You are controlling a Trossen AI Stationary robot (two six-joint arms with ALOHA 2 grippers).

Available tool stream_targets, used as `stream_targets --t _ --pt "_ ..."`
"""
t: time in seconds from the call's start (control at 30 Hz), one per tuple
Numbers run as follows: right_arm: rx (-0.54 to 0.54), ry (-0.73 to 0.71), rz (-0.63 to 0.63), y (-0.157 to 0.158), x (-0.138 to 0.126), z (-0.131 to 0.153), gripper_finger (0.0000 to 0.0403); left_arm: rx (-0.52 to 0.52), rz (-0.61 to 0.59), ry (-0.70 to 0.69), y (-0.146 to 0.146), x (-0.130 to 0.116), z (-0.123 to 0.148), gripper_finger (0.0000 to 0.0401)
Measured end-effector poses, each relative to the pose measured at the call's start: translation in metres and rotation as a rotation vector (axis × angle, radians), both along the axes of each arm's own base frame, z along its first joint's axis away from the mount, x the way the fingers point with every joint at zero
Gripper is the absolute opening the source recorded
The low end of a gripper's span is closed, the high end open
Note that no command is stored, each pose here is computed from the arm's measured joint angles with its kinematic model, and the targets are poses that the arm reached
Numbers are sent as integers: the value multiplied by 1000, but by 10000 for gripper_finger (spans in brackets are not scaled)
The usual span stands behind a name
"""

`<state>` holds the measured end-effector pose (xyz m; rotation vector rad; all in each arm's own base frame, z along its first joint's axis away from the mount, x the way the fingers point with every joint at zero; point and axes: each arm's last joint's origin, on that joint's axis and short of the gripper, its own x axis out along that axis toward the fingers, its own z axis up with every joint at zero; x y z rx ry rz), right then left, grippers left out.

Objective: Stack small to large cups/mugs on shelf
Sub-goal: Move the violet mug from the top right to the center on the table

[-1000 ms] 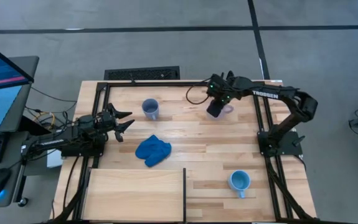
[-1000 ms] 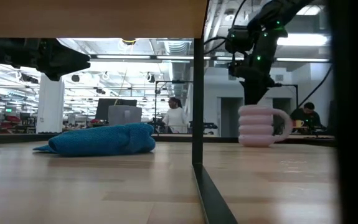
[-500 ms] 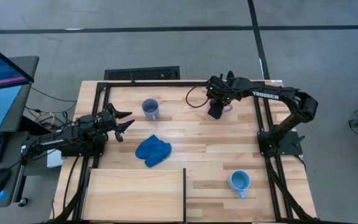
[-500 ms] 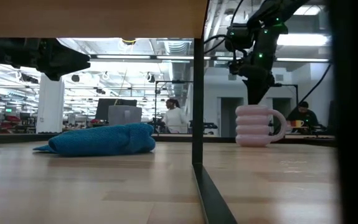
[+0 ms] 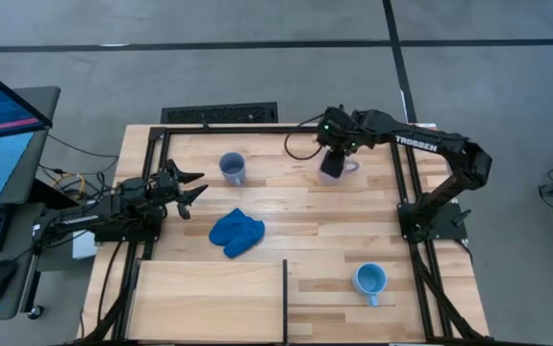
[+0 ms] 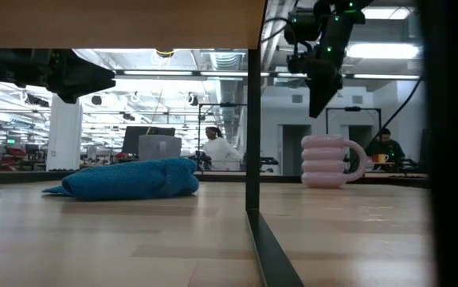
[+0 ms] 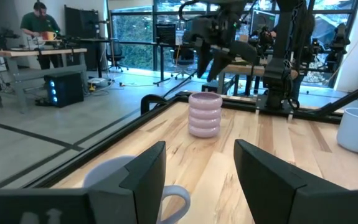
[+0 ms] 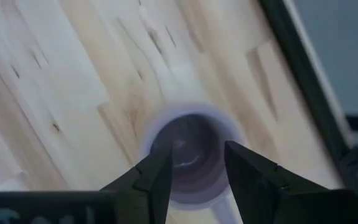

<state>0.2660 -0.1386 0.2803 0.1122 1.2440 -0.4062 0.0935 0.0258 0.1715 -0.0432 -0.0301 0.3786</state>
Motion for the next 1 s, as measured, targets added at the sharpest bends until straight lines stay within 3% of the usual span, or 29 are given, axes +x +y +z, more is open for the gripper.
stream_targets --t 0.23,0.43,1.0 --pt "-166 134 279 0 0 2 170 -1 0 0 0 0 0 180" --pt "-240 216 550 3 2 2 170 -2 0 0 0 0 0 180" --pt "-130 347 541 -16 28 -54 166 -20 -18 -4 0 0 0 180"
